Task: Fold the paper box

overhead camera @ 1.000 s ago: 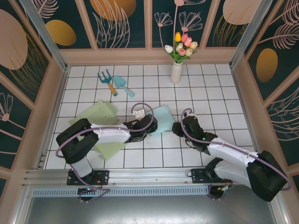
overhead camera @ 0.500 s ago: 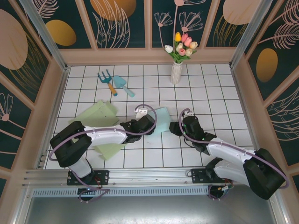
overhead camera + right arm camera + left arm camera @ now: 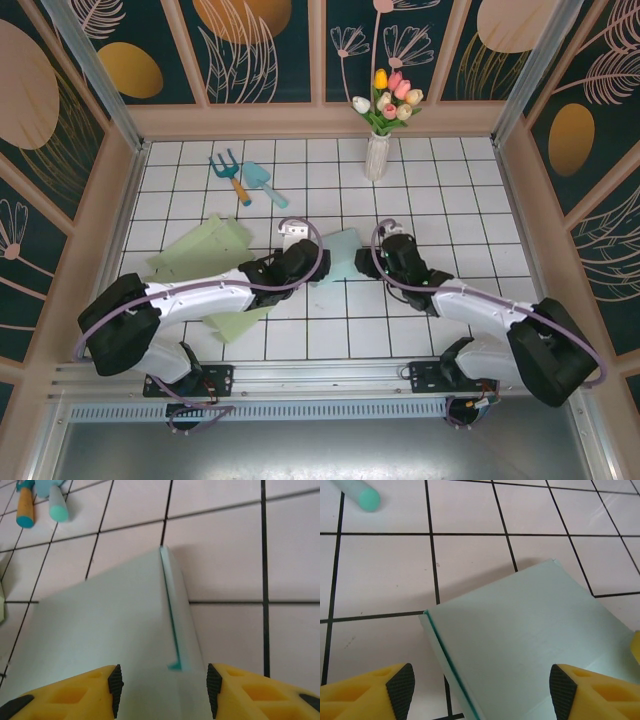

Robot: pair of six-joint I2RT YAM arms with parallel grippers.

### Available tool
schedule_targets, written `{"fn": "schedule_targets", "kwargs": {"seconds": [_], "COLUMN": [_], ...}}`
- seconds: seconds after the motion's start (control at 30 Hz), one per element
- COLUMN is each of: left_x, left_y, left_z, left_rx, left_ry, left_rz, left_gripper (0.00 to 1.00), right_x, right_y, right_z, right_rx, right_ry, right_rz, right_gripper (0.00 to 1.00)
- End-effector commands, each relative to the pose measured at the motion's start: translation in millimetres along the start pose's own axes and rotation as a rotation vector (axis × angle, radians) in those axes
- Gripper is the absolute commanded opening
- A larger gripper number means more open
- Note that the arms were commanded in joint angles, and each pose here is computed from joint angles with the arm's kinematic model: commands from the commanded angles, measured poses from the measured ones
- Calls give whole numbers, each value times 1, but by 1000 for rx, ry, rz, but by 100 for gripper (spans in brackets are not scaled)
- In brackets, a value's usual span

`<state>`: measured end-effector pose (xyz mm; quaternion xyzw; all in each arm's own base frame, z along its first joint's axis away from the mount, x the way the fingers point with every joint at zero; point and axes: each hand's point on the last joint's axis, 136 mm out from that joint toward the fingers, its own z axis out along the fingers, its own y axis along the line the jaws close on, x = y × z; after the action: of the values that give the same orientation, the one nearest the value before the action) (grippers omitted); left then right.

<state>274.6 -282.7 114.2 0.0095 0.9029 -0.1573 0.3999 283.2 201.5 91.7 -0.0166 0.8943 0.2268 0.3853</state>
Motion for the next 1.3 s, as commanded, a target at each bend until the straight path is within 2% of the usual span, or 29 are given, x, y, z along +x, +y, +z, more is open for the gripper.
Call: {"fn": "schedule_targets", "kwargs": {"seconds": [0.0,0.13,0.3,0.47,0.7,0.87,1.03,1.27], "left_x": [3,14,29,37,39,33,29,25], "left_y": [5,10,17,24,27,34,31,31], "left_z": [-4,7,19,21,24,22,16,18], "left_rx": [-7,-28,-55,-51,-58,-74,-56,-98], "left_ry": [14,20,35,29,26,-1,-5,-1], "left_rz": [-124,-162,-154,-176,-169,-179,-227,-284], "left_gripper": [74,74,74,74,73,73,77,85], "right_x": [-6,3,-6,-10,12,30,41,48], "right_y": [-6,-5,-3,-2,0,-6,-8,-11], "right_z": [9,11,9,29,52,38,16,3], "right_rx": [67,61,67,97,76,49,34,40], "right_ry": [23,70,53,90,154,133,50,9], "right_rz": [-51,-42,-66,-105,-60,94,216,229], "right_gripper": [52,53,55,55,51,48,46,46]}}
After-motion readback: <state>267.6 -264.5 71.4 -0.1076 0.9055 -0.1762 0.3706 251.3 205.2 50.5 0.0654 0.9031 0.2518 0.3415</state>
